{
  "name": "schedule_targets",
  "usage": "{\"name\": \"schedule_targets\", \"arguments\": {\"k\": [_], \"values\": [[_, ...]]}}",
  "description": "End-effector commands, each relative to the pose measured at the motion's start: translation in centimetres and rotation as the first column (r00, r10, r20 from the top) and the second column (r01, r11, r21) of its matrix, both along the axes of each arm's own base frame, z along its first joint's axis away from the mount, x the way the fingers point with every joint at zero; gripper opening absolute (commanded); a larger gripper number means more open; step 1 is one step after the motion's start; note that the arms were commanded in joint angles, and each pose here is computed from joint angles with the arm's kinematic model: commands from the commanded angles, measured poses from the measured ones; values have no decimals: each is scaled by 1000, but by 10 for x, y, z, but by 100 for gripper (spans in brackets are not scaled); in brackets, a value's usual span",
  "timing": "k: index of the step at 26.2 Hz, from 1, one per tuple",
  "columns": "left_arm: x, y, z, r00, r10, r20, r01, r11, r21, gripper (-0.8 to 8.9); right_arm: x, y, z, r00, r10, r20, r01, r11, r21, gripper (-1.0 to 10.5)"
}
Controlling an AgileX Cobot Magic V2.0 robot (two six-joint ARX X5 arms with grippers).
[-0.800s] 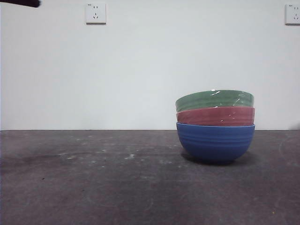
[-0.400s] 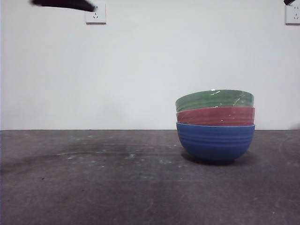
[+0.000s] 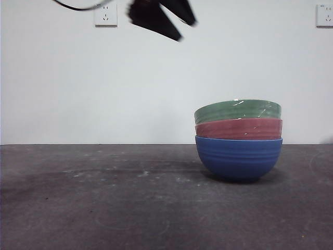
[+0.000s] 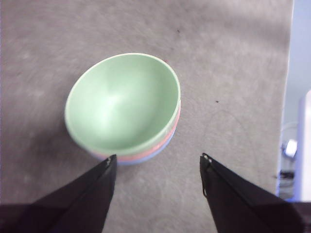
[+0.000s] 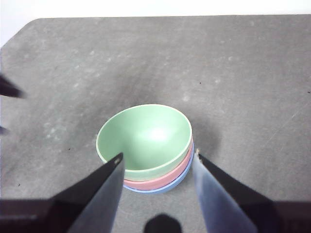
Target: Pick up the green bowl on the top,put the green bowl on the left,pick up the red bowl in the middle,put the red bowl on the right
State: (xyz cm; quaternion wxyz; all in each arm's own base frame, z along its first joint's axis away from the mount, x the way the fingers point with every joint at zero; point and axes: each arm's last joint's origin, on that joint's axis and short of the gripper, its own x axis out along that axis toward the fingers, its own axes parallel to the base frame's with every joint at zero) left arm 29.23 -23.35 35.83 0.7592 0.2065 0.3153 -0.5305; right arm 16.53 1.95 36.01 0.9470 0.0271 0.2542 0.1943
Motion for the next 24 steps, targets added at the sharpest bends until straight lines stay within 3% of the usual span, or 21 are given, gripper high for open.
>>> {"name": "schedule_targets", "arguments": {"k": [1, 6, 12, 22, 24], "values": [[9, -25, -14, 995, -89, 47, 87, 995, 52, 292, -1, 0, 1, 1000, 4, 4, -4, 1000, -3, 236], [18, -55, -41, 986, -157, 49, 154, 986, 66, 291, -1, 0, 0, 1000, 4, -9, -4, 1000, -4, 235], [24, -80, -86, 978, -205, -22, 206, 971, 123, 283, -2, 0, -1, 1000, 4, -23, -4, 1000, -5, 227], [26, -79, -97, 973, -223, -53, 229, 961, 158, 213, -3, 0, -3, 999, 4, -42, -4, 1000, -7, 225], [26, -79, -98, 972, -228, -56, 234, 958, 163, 138, -3, 0, -3, 999, 4, -42, -4, 1000, -7, 224]]}}
